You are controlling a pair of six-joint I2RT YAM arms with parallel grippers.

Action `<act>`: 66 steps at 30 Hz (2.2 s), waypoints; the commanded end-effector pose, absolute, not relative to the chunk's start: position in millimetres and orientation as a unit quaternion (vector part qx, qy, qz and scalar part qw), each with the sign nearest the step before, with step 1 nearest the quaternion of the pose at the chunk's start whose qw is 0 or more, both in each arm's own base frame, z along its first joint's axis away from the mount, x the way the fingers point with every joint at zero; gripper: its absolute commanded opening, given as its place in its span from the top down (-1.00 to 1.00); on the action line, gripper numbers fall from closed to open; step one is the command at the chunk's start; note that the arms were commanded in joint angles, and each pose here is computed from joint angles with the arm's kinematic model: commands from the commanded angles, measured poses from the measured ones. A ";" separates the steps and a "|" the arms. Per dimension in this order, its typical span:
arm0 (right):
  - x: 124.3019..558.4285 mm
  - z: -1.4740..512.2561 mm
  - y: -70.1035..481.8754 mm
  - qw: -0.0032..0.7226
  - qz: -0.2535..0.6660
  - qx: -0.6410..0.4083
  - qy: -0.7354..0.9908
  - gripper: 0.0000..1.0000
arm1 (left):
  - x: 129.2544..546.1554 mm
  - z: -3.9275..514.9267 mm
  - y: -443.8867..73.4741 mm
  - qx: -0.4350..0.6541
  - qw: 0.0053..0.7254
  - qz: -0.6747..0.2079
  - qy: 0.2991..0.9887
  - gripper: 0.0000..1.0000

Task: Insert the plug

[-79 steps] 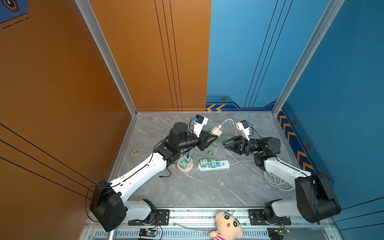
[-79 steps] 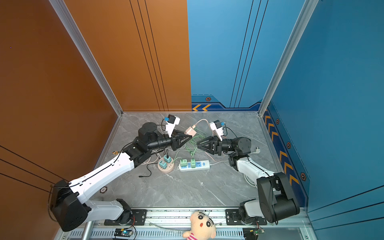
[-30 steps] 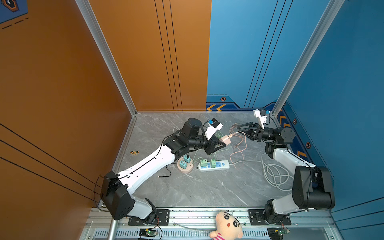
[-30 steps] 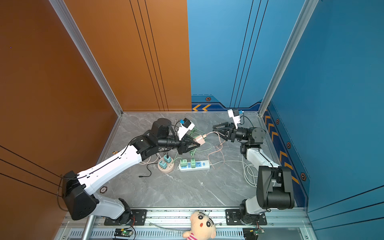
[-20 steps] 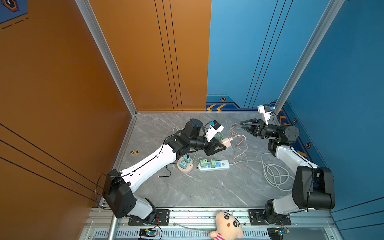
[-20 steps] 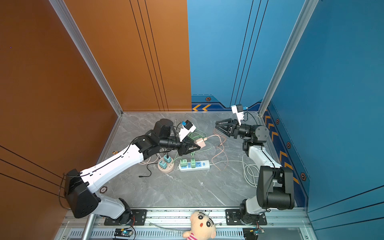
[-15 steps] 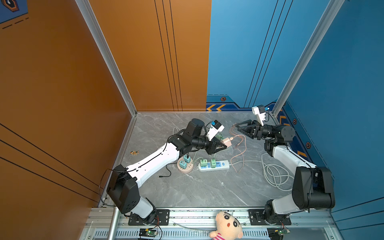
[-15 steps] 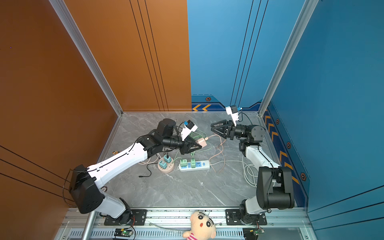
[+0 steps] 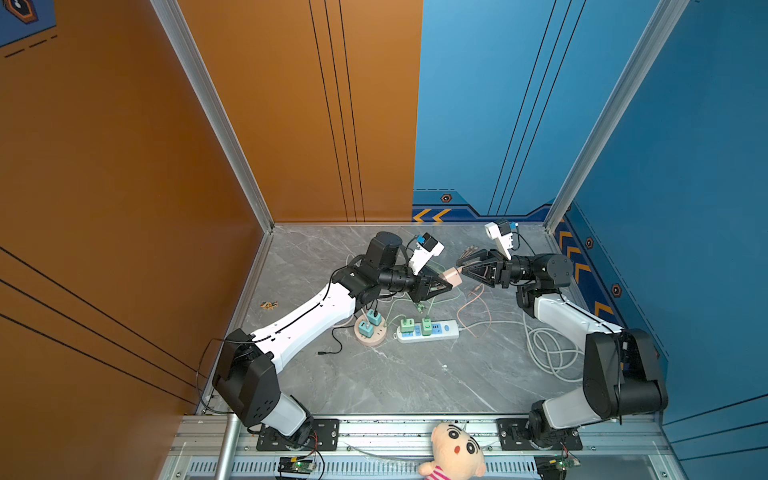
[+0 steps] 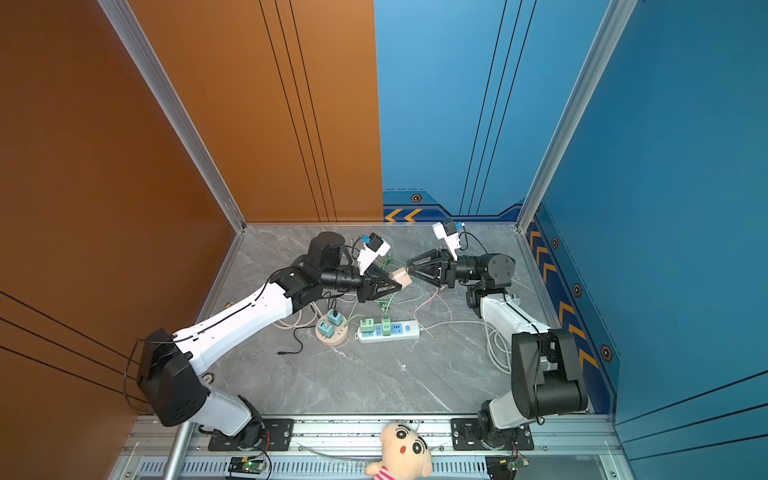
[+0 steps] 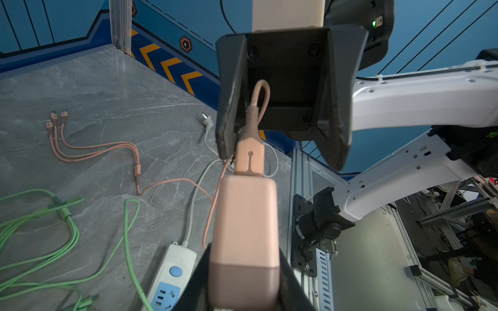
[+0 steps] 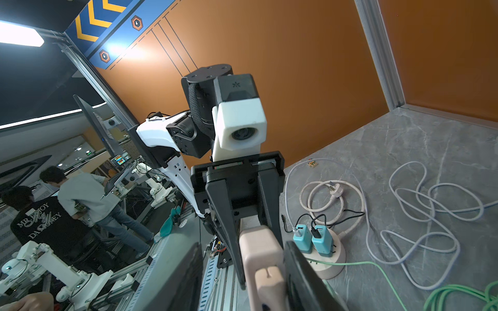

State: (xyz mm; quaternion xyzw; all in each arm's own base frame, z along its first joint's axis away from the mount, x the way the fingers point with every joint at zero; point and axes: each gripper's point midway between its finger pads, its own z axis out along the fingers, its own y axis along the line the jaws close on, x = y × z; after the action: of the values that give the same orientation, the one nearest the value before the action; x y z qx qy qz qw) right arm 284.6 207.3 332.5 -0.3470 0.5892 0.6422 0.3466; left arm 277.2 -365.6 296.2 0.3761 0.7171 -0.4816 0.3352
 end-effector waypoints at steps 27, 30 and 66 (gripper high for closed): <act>269.2 299.4 224.1 0.290 0.654 -0.373 0.591 0.32 | 283.0 326.9 -363.3 0.387 0.365 -0.499 0.684 0.86; 268.1 301.0 225.0 0.291 0.654 -0.376 0.589 0.43 | 283.3 327.0 -364.5 0.388 0.363 -0.502 0.682 0.86; 310.1 357.4 136.2 0.446 0.576 -0.316 0.608 1.00 | 303.2 349.4 -297.0 0.294 0.441 -0.472 0.704 -0.30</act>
State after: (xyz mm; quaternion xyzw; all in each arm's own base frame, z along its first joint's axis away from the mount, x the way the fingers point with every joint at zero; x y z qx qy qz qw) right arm 287.8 152.3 357.9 -0.3550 0.5930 0.5740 0.4391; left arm 306.1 -303.8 350.9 0.2998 0.6962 -0.4854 0.4356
